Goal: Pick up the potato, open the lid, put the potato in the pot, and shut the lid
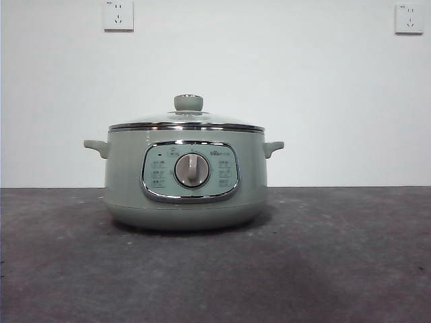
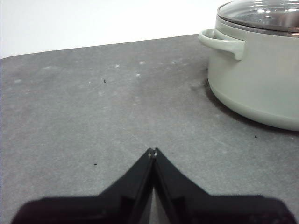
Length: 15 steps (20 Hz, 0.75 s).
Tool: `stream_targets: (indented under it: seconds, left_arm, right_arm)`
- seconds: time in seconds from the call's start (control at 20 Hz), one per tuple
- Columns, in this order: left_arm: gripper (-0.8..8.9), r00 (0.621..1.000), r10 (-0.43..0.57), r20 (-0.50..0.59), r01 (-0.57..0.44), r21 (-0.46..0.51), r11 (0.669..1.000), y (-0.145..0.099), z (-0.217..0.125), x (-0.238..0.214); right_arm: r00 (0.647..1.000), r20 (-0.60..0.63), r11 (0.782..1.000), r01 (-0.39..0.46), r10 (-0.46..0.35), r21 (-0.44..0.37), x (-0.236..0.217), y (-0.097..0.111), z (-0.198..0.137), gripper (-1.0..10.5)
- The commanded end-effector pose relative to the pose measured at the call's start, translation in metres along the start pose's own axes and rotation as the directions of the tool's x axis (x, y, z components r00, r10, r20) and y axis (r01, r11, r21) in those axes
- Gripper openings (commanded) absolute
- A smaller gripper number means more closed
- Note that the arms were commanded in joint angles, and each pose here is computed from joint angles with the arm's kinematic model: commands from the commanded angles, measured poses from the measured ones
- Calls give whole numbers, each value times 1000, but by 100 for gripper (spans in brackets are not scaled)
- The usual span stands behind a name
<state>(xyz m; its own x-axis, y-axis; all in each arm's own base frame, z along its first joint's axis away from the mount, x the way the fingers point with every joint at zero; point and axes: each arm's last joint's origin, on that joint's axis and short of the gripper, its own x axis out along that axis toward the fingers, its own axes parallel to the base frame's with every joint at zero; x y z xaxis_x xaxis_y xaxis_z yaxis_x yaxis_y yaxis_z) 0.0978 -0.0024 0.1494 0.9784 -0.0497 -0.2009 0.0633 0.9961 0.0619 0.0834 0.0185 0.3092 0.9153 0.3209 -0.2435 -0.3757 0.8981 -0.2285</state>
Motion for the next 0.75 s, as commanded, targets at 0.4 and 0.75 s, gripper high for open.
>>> stream_targets:
  seconds: [0.4,0.75]
  left_arm:
    - [-3,1000,6,-12,-6,10,1000,0,-3,1]
    - [-3,1000,6,-10,-6,10,1000,0,-3,1]
  right_arm:
    - [998,15,990,62,-64,127,42,21,-130,-1]
    - [993,41,984,102,-109,143,44,23,-148,0]
